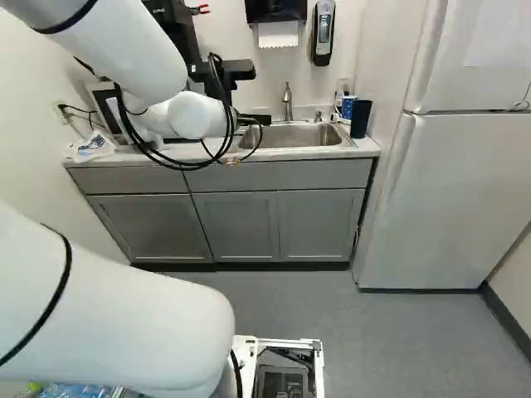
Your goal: Rinse the cup and place it in the tray
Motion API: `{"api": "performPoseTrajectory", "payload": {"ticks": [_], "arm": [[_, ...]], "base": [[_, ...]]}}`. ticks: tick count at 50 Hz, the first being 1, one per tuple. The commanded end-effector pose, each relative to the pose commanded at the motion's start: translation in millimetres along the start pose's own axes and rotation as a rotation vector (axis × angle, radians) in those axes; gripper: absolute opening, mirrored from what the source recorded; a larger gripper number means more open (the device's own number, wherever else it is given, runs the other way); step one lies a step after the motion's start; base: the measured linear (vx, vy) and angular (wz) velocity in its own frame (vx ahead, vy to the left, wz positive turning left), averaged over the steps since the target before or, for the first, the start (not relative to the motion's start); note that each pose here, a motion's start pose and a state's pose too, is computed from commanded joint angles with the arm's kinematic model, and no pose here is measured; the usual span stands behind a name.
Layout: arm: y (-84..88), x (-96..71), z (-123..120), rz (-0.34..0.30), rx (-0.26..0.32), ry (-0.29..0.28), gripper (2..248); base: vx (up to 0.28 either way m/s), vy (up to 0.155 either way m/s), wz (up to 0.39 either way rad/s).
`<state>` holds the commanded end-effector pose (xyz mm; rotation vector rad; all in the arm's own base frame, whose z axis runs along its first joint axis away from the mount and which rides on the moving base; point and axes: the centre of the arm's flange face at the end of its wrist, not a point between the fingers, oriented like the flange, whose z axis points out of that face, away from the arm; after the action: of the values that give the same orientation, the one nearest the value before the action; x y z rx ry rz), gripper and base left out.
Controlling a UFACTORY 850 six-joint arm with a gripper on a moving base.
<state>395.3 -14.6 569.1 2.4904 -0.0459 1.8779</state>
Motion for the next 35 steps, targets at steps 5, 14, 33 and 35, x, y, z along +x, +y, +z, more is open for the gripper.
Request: {"api": "performPoseTrajectory", "payload": {"ticks": [5, 14, 33, 35], "arm": [[1.5, 4.6, -0.2, 0.001, -0.004, 0.000, 247], [4.2, 13.2, -0.4, 0.003, -0.010, 0.000, 247], [9.8, 31.7, -0.3, 0.007, -0.023, 0.002, 247], [10.5, 34.0, -0.2, 0.007, -0.025, 0.004, 247]], "base": [[0.000, 0.000, 0.000], [0.000, 0.000, 0.000], [0.000, 0.000, 0.000], [0.000, 0.000, 0.000]]}}
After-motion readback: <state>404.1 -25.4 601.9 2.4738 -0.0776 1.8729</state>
